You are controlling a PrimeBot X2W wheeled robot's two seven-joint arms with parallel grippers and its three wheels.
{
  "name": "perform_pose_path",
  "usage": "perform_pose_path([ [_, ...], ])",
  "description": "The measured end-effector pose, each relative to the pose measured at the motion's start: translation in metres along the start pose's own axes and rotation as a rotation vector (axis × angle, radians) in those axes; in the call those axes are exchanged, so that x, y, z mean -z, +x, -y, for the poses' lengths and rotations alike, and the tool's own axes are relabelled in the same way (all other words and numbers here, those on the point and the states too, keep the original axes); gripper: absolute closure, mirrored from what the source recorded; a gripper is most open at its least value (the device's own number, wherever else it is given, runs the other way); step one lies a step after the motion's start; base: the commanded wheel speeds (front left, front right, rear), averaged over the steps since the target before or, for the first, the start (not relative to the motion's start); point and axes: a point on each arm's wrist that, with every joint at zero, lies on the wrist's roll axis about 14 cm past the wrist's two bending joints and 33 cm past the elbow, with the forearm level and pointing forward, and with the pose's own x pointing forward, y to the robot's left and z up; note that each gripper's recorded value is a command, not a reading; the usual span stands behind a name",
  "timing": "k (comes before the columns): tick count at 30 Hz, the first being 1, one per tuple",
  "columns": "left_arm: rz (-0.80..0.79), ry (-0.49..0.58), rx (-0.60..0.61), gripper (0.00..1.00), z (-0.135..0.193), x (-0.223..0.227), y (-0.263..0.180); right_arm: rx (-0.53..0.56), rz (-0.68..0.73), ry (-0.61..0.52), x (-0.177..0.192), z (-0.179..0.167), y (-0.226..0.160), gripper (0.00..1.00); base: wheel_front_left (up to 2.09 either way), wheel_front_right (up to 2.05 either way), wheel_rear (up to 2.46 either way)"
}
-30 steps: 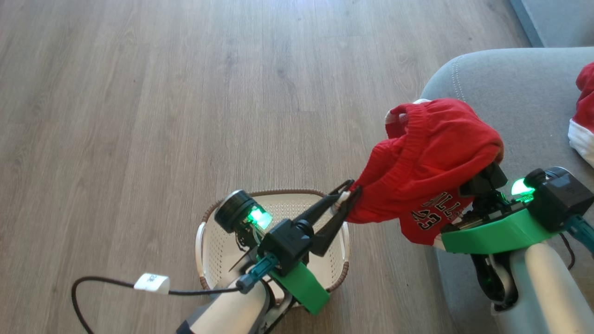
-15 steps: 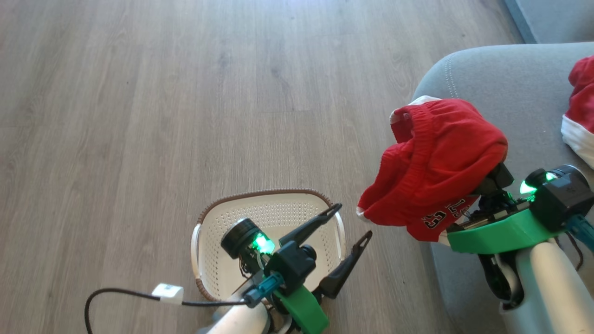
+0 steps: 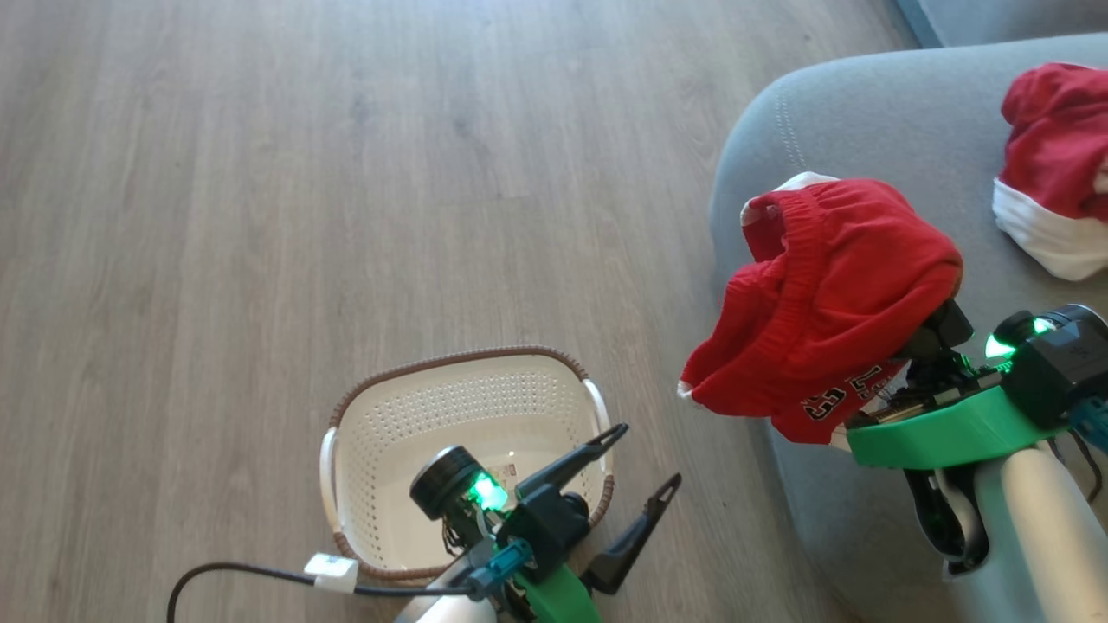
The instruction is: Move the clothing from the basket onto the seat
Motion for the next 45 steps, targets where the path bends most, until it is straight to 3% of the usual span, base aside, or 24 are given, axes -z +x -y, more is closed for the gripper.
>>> perform_pose_path([
  [12,-0.002,-0.03,0.1,0.0,0.022,0.005,0.021,0.132,-0.002,-0.076,-0.015,0.045,-0.028,1.0,0.0,0.0,0.0],
  [33,0.031,-0.092,0.438,0.0,0.104,0.007,0.068,0.53,-0.034,-0.286,-0.063,0.144,-0.131,1.0,0.0,0.0,0.0],
  [45,0.021,-0.109,0.471,0.0,0.111,0.011,0.068,0.564,-0.054,-0.319,-0.064,0.152,-0.139,1.0,0.0,0.0,0.0],
])
